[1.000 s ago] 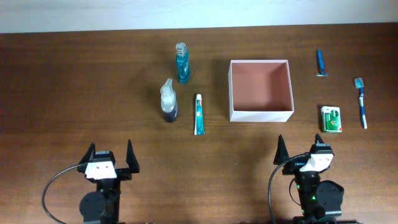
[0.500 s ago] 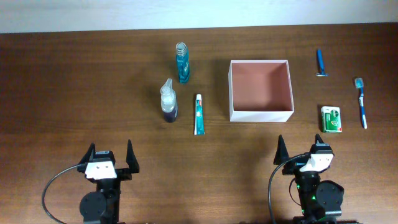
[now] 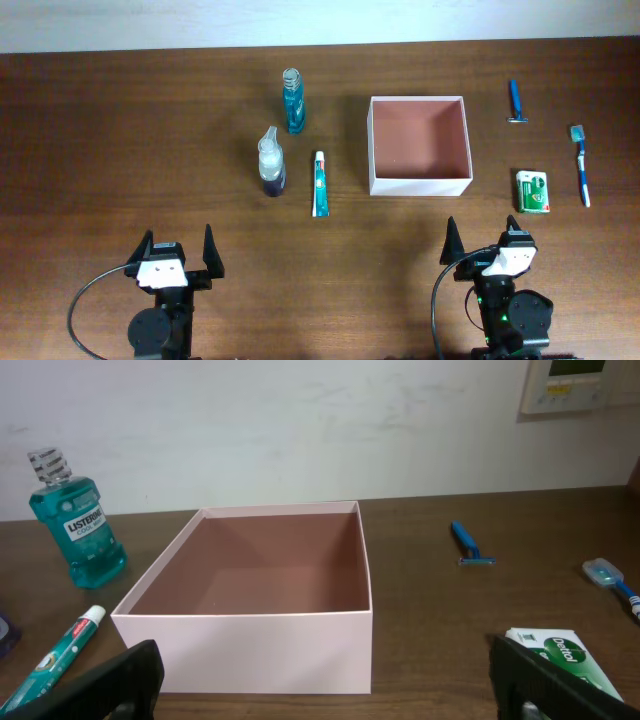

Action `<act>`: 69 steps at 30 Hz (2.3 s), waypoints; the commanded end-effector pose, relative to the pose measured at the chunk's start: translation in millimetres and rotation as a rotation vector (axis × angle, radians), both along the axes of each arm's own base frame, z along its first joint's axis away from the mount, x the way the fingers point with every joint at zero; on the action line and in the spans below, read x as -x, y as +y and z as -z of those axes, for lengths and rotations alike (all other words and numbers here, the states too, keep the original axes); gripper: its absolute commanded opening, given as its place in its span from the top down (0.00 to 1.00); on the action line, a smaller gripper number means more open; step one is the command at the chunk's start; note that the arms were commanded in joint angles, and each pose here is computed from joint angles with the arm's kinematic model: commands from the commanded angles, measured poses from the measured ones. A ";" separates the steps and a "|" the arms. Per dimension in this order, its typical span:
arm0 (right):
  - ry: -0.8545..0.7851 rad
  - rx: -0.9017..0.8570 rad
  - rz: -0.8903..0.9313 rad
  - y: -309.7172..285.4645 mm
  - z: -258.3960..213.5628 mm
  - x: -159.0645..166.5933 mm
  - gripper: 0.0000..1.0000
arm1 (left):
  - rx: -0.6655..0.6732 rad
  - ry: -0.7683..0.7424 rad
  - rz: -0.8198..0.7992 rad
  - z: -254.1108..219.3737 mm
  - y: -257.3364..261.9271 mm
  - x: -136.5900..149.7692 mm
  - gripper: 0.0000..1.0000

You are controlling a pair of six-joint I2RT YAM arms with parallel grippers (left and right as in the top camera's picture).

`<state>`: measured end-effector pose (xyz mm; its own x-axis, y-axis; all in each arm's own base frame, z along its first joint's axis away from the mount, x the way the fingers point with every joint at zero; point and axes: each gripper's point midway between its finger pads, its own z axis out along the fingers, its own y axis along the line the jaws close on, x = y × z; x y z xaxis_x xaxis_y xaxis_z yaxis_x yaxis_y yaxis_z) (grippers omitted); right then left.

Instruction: Pack container

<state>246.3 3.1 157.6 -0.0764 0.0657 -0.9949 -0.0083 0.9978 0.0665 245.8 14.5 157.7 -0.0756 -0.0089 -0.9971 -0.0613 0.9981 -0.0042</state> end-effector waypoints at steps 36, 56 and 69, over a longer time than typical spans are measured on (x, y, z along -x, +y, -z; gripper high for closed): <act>0.004 0.007 -0.011 2.4 2.3 0.3 0.01 | 0.014 0.003 0.004 1.5 -0.4 0.2 0.01; 0.004 0.007 -0.011 2.4 2.3 0.3 0.01 | 0.014 -0.003 0.004 -0.1 -0.5 0.1 0.01; 0.004 0.007 -0.011 2.4 2.3 0.3 0.01 | 0.066 -0.446 0.350 -141.0 -56.7 26.1 0.01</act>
<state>246.3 3.1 157.5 -0.0767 0.0657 -0.9949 -0.0083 0.9978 0.0665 227.1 -23.4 275.0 0.3495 -0.0690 -0.9344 0.1729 0.9849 -0.0081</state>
